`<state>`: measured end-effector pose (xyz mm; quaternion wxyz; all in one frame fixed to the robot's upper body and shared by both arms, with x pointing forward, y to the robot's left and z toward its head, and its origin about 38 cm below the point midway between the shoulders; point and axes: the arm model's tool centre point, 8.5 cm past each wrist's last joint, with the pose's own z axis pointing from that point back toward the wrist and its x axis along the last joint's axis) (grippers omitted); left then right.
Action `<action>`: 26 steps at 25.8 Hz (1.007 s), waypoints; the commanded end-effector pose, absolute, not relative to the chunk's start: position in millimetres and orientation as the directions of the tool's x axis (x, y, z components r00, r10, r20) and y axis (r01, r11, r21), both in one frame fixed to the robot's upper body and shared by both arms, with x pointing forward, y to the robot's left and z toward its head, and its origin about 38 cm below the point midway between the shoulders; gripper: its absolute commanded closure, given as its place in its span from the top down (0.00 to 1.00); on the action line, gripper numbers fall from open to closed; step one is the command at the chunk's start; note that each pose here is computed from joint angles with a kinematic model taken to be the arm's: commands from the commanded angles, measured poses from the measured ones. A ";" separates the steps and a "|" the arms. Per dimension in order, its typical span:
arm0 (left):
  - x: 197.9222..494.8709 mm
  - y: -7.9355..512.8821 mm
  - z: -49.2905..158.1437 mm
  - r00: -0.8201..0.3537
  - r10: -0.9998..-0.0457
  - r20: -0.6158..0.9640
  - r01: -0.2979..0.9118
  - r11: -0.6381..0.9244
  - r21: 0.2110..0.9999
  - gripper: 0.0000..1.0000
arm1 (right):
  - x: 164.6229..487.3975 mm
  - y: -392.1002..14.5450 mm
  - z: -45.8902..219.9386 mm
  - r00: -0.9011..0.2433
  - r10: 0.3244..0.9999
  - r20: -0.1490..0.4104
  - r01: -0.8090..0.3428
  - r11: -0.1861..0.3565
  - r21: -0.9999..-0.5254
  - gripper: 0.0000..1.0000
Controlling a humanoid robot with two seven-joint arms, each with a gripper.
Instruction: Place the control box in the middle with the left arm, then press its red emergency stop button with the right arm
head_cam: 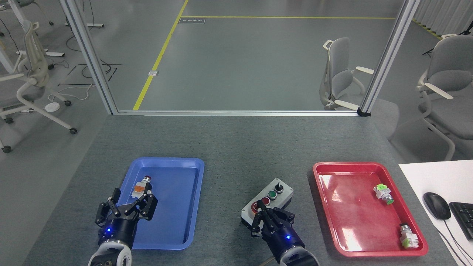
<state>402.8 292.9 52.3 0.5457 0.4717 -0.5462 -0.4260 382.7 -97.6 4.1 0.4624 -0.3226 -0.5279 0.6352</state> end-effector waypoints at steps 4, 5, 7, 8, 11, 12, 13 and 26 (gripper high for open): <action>402.8 292.9 52.3 0.040 -0.980 0.194 -0.051 0.192 0.980 0.99 | 386.2 -99.9 16.2 -0.355 0.931 0.086 -0.263 -0.010 -0.965 0.00; 402.8 292.9 52.3 0.040 -0.980 0.194 -0.051 0.192 0.980 0.99 | 388.5 -101.5 24.6 -0.346 0.934 0.087 -0.231 0.005 -0.973 0.00; 402.8 292.9 52.3 0.040 -0.980 0.194 -0.051 0.192 0.980 0.99 | 391.6 -104.2 37.6 -0.329 0.938 0.106 -0.181 0.048 -0.982 0.00; 402.8 292.9 52.3 0.040 -0.980 0.194 -0.051 0.192 0.980 0.99 | 393.0 -106.6 44.1 -0.322 0.940 0.111 -0.158 0.062 -0.986 0.00; 402.8 292.9 52.3 0.040 -0.980 0.194 -0.051 0.192 0.980 0.99 | 395.3 -113.0 55.3 -0.312 0.945 0.102 -0.120 0.068 -0.991 0.00; 402.8 292.9 52.3 0.040 -0.980 0.194 -0.051 0.192 0.980 0.99 | 396.0 -115.9 57.0 -0.306 0.947 0.100 -0.114 0.068 -0.991 0.00; 402.8 292.9 52.3 0.040 -0.980 0.194 -0.051 0.192 0.980 0.99 | 396.6 -122.2 57.3 -0.289 0.952 0.101 -0.111 0.071 -0.991 0.07; 402.8 292.9 52.3 0.040 -0.980 0.194 -0.051 0.192 0.980 0.99 | 391.7 -203.0 65.0 -0.104 0.991 0.082 -0.062 0.076 -0.995 0.98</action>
